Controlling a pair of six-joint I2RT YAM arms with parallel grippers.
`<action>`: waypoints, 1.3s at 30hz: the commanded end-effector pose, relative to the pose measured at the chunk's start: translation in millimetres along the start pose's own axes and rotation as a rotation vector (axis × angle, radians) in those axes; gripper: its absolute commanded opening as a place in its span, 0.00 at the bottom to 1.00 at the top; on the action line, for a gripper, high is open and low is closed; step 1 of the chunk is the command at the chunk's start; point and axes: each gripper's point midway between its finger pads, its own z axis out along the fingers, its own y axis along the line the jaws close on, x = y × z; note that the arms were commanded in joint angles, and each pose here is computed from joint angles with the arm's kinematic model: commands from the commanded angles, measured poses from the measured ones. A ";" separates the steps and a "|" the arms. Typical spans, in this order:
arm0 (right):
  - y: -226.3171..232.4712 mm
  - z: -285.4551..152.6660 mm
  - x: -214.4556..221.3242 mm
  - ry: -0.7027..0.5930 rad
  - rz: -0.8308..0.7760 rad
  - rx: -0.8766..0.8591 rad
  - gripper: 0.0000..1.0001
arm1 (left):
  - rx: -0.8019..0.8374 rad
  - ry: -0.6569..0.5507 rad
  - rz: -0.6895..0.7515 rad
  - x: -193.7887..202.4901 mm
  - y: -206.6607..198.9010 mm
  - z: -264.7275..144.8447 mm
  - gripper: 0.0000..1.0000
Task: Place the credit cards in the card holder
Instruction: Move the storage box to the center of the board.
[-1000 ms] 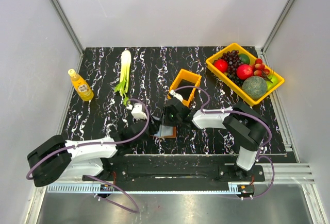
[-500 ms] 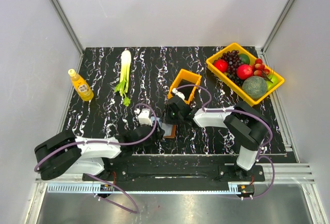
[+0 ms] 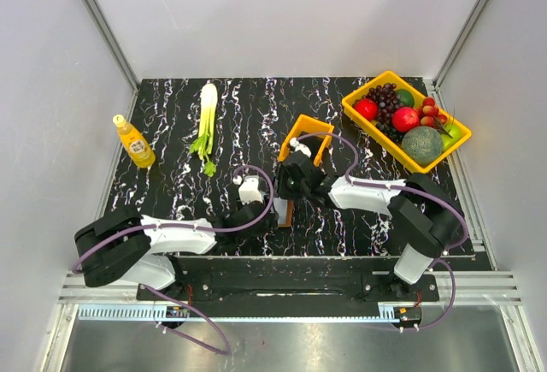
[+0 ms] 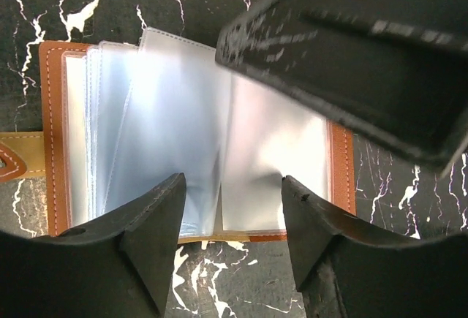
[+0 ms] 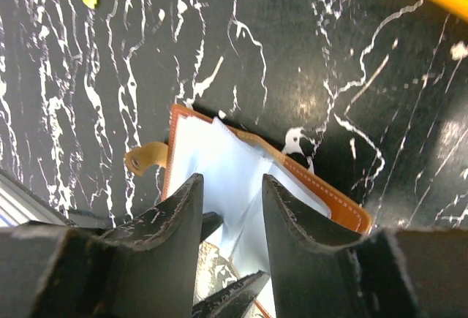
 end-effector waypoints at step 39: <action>-113.9 12.7 -214.6 0.039 -0.282 0.091 0.54 | -0.175 0.062 0.024 13.0 32.6 -10.2 0.68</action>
